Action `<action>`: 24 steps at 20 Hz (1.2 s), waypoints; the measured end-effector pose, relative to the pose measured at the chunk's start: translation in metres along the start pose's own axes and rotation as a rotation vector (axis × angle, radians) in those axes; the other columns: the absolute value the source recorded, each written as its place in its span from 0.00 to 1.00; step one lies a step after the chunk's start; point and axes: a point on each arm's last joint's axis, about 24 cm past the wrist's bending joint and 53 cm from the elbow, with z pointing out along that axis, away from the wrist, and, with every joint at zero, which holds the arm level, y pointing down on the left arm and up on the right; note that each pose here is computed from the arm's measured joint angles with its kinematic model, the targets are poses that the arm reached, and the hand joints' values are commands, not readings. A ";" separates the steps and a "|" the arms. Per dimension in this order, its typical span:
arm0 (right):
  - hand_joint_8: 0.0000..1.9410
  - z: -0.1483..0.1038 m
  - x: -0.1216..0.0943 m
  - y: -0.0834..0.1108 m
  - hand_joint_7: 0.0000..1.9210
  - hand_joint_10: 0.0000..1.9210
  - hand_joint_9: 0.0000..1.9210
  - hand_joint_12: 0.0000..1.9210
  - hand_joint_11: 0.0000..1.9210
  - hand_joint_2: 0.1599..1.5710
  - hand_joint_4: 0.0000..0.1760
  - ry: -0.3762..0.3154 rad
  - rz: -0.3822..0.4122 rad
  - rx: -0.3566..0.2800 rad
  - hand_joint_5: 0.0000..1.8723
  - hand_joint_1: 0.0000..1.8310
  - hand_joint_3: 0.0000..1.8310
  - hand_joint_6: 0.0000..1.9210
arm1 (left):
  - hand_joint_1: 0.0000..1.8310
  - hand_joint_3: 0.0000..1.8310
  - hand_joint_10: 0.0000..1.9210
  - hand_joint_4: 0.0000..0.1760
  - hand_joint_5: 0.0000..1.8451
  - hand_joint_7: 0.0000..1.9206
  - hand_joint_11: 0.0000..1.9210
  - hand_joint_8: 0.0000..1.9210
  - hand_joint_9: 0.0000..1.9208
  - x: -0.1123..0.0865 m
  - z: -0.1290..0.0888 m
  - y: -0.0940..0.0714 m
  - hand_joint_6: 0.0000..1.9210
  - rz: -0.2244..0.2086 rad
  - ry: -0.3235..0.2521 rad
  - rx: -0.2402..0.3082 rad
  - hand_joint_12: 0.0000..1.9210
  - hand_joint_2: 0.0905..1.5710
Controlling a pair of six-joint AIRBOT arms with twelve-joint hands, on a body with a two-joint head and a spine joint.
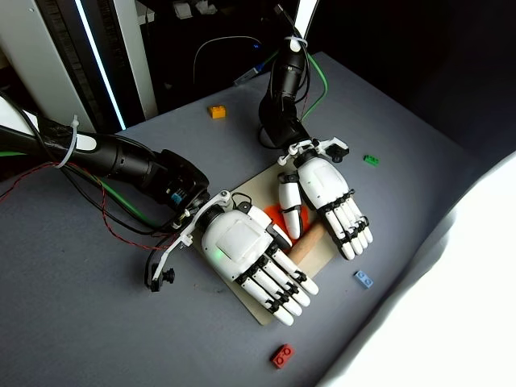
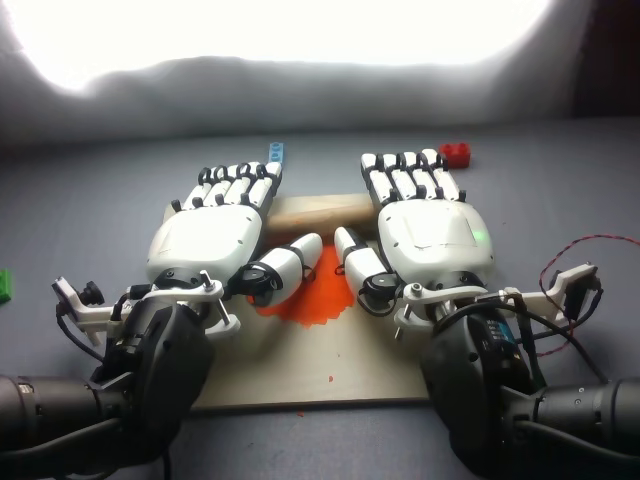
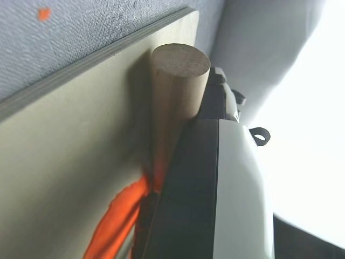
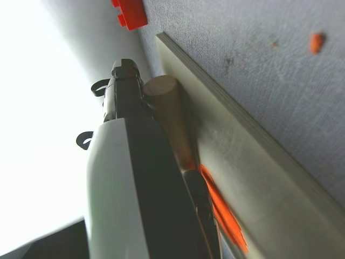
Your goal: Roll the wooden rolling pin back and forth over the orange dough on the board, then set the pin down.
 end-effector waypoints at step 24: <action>0.00 -0.014 0.009 0.004 0.06 0.00 0.04 0.00 0.01 0.95 0.00 0.011 0.020 0.013 0.07 0.00 0.00 0.00 | 0.00 0.00 0.00 0.00 0.00 0.00 0.00 0.00 0.00 -0.002 -0.007 -0.001 0.00 -0.004 0.041 -0.004 0.00 0.89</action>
